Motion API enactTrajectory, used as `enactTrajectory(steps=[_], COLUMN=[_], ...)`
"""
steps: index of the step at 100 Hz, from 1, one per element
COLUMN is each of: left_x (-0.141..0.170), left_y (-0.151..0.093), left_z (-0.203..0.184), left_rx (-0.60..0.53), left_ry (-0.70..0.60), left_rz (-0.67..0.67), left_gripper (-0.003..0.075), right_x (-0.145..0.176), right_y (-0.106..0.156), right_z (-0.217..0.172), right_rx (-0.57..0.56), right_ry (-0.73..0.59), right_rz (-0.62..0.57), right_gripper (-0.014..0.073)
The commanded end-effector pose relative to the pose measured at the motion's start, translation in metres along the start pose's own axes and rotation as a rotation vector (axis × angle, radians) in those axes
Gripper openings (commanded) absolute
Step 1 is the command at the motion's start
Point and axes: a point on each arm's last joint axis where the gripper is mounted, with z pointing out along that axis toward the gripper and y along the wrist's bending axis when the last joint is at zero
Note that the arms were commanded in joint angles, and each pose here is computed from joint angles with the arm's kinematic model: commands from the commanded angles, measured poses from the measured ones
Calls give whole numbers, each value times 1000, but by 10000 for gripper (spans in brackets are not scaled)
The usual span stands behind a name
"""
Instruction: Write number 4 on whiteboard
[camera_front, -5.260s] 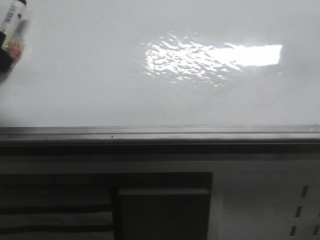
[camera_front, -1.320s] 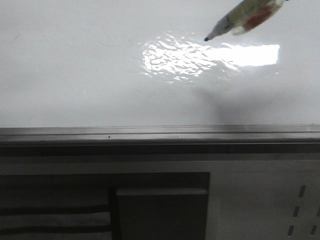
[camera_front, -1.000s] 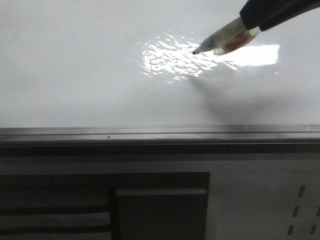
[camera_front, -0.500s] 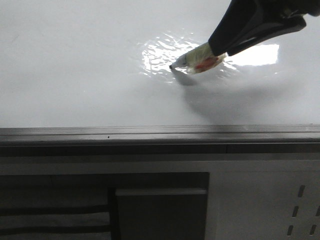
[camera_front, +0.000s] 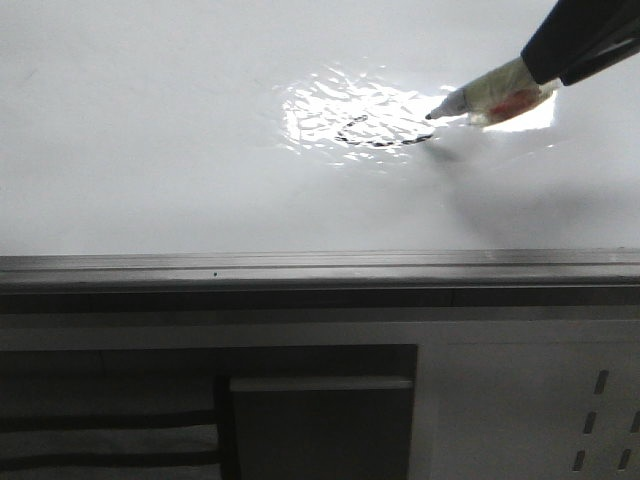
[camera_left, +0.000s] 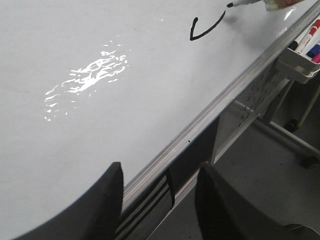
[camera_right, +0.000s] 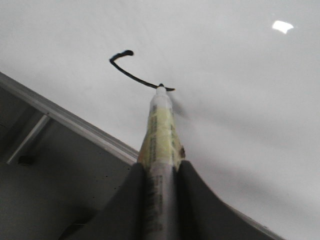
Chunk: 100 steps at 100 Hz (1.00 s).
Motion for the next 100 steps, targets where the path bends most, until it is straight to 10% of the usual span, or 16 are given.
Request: enactTrajectory(steps=[1, 60, 81, 100], left_x=[-13, -14, -14, -16], left_y=[3, 3, 4, 3], left_z=[-6, -6, -6, -4], left_rx=[-31, -36, -37, -28], left_ry=[-92, -101, -103, -90], left_rz=[-18, -18, -18, 11], left_gripper=[311, 311, 311, 311], right_x=[-21, -26, -4, -21], right_y=[4, -2, 3, 9], right_z=[-13, 8, 23, -5], right_rx=[11, 21, -66, -60], right_ry=[-144, -125, 128, 3], right_rz=[-25, -15, -4, -57], right_gripper=[-15, -15, -15, -15])
